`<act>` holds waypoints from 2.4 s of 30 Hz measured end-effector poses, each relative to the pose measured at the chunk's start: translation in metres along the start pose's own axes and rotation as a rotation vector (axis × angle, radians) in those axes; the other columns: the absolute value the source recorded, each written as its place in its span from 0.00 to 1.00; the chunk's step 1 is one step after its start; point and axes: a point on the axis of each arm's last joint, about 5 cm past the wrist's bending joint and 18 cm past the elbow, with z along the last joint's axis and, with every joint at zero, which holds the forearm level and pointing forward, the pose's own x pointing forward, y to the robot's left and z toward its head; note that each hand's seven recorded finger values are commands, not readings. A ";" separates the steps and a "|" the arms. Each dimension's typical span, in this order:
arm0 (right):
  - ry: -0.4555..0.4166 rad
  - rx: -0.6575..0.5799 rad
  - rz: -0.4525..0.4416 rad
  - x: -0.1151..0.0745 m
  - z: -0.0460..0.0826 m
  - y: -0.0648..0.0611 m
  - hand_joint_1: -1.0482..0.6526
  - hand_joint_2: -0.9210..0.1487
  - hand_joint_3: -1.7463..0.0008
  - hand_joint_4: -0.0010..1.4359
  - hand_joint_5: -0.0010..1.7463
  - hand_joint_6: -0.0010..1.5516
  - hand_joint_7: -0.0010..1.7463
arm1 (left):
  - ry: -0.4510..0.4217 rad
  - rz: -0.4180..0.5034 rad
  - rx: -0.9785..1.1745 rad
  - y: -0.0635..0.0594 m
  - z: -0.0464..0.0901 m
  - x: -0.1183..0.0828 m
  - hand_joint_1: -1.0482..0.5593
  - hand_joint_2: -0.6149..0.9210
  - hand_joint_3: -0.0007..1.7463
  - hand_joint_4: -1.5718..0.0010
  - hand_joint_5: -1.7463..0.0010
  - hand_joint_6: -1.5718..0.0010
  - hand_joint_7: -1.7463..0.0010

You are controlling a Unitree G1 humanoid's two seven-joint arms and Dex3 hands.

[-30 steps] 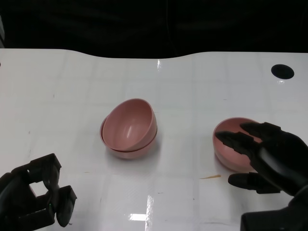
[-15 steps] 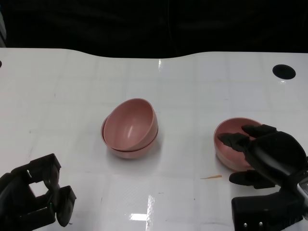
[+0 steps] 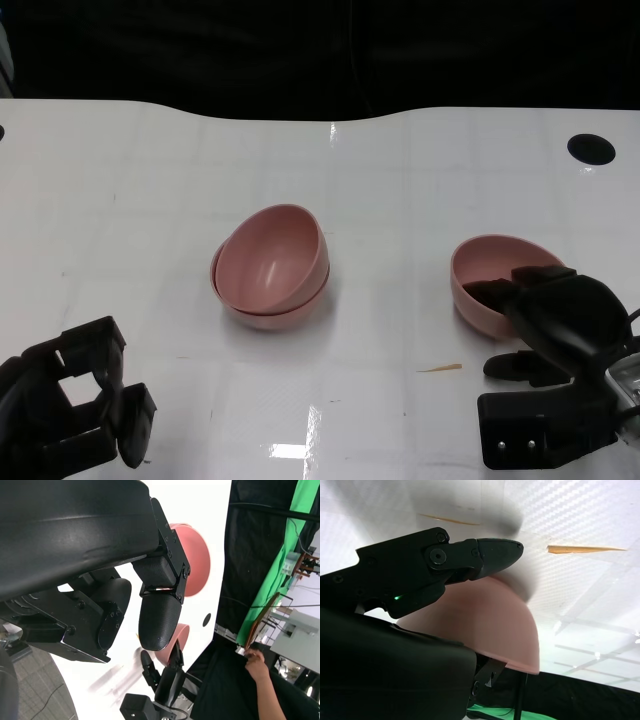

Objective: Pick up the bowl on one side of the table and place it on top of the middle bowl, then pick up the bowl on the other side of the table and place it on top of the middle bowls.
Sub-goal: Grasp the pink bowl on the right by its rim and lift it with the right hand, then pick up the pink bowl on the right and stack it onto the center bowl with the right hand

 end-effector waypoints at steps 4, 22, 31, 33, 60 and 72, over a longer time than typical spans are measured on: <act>0.007 0.001 0.003 0.002 -0.002 0.007 0.15 0.00 0.86 0.28 0.02 0.30 0.02 | -0.006 0.009 0.006 -0.002 0.001 0.000 0.80 1.00 0.82 0.35 0.00 0.45 0.00; -0.165 0.110 -0.252 0.002 -0.002 0.031 0.51 0.00 0.85 0.51 1.00 0.35 1.00 | -0.007 0.026 -0.008 -0.011 -0.002 0.002 0.81 1.00 0.81 0.37 0.00 0.48 0.00; -0.282 0.137 -0.278 0.002 0.001 0.025 0.51 0.00 0.83 0.53 1.00 0.36 1.00 | -0.016 0.024 -0.006 -0.012 -0.002 0.003 0.81 1.00 0.81 0.37 0.00 0.48 0.00; -0.308 0.137 -0.292 0.003 0.002 0.020 0.51 0.01 0.83 0.53 1.00 0.37 1.00 | -0.019 0.024 -0.006 -0.012 -0.002 0.003 0.81 1.00 0.81 0.37 0.00 0.48 0.00; -0.713 0.003 -0.482 0.052 0.056 -0.111 0.46 0.16 0.81 0.59 1.00 0.40 1.00 | -0.028 0.025 0.013 -0.010 -0.003 0.007 0.81 1.00 0.78 0.39 0.00 0.49 0.00; -0.790 0.015 -0.367 0.055 0.080 -0.107 0.48 0.19 0.71 0.63 1.00 0.42 1.00 | -0.014 0.035 0.023 -0.010 -0.005 0.007 0.80 1.00 0.79 0.38 0.00 0.48 0.00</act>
